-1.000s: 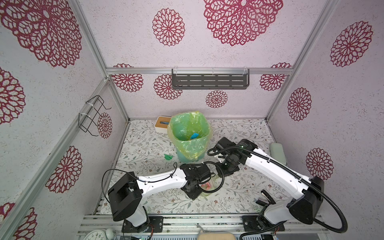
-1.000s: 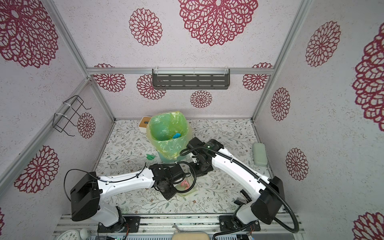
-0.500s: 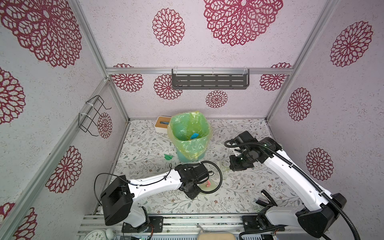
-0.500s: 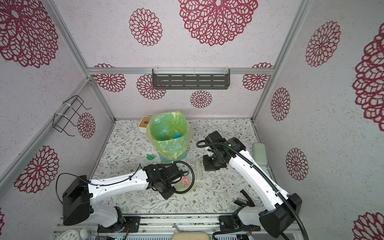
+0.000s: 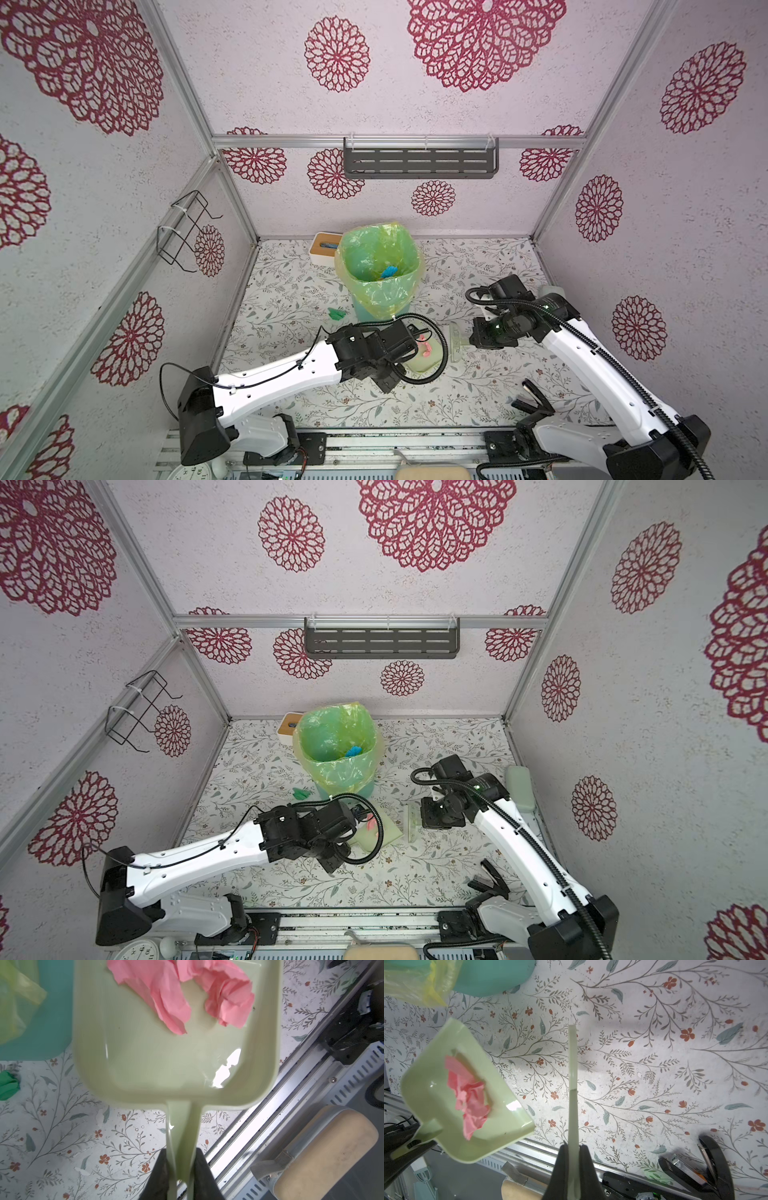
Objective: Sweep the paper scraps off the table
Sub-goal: 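Lift the dustpan holding the pink scrap with left while right withdraws brush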
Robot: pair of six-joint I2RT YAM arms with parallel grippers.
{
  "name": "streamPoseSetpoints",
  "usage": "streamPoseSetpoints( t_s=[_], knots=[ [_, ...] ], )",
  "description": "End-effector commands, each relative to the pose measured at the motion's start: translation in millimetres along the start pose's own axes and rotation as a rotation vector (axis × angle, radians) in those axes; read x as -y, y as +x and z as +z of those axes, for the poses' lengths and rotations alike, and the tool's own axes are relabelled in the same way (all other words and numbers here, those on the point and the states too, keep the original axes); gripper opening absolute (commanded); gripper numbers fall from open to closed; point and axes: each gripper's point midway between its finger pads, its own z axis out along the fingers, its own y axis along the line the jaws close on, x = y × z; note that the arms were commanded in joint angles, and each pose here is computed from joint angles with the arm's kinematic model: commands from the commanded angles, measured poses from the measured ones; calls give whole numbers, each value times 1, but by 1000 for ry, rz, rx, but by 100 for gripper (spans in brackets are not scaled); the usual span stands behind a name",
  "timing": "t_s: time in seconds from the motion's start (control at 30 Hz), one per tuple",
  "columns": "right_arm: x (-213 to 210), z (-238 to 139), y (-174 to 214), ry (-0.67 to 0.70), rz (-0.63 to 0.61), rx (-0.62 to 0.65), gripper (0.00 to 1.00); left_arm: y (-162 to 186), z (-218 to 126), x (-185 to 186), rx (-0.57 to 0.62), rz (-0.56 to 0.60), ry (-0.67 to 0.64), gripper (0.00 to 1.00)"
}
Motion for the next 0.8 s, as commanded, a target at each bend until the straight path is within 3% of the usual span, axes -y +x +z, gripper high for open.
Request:
streamPoseSetpoints(
  t_s=[0.0,0.33,0.5,0.77],
  knots=[
    [-5,-6,-8,-44,15,58,0,-8,-26,-4,66,-11,-33,7],
    [-6,2,-16,-63,32,73,0,-21,-95,-17,194,-60,-59,7],
    [-7,3,-20,-67,25,72,0,-22,-117,-47,211,-77,-178,7],
    [-10,2,-25,-76,18,76,0,-32,-150,-97,277,-177,-262,7]
  ],
)
